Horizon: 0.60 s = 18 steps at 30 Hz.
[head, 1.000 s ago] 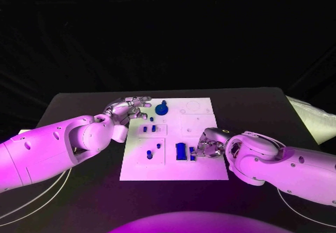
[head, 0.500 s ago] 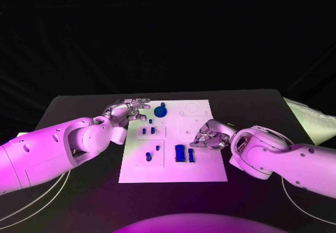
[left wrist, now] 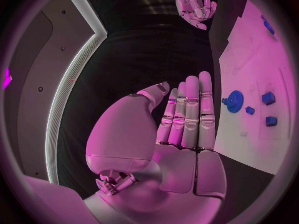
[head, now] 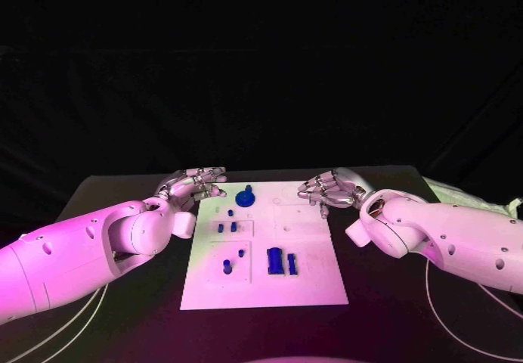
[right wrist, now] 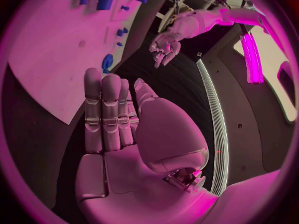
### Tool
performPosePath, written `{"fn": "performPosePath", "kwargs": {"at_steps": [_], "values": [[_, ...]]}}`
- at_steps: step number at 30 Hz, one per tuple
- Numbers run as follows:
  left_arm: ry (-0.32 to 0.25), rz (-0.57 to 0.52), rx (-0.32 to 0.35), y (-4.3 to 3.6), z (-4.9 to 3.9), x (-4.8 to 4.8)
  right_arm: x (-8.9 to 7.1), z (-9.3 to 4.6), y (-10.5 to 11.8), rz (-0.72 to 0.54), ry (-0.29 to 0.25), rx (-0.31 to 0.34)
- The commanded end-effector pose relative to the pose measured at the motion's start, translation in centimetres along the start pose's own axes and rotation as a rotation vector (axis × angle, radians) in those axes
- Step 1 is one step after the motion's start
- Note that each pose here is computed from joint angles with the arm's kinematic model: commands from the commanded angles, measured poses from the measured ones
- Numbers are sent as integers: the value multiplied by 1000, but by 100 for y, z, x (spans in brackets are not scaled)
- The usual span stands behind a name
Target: Assemble the parts on the task board
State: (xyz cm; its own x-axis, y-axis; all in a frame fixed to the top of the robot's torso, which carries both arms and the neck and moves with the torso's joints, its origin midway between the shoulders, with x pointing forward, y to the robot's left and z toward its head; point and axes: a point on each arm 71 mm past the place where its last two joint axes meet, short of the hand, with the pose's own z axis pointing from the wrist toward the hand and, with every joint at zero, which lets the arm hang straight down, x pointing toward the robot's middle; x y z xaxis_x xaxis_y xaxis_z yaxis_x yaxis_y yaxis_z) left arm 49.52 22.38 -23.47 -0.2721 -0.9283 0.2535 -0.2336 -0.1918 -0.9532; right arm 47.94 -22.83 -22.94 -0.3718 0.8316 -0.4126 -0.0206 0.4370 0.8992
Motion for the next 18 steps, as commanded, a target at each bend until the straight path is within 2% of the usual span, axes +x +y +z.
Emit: {"fn": "performPosePath", "kwargs": {"at_steps": [1,6,11,12,18], "values": [[-41,8,57,-27,18,-44,-85,95,-8,269,-53,-65],[-49,3,65,-14,41,-40,-175,233,-74,339,-94,-75],[-45,-1,71,-9,52,-12,-206,305,-109,362,-97,-84],[-36,7,37,11,49,-16,-211,284,-136,266,-115,-32],[-61,26,50,20,31,22,-144,258,-93,294,-144,-46]]}}
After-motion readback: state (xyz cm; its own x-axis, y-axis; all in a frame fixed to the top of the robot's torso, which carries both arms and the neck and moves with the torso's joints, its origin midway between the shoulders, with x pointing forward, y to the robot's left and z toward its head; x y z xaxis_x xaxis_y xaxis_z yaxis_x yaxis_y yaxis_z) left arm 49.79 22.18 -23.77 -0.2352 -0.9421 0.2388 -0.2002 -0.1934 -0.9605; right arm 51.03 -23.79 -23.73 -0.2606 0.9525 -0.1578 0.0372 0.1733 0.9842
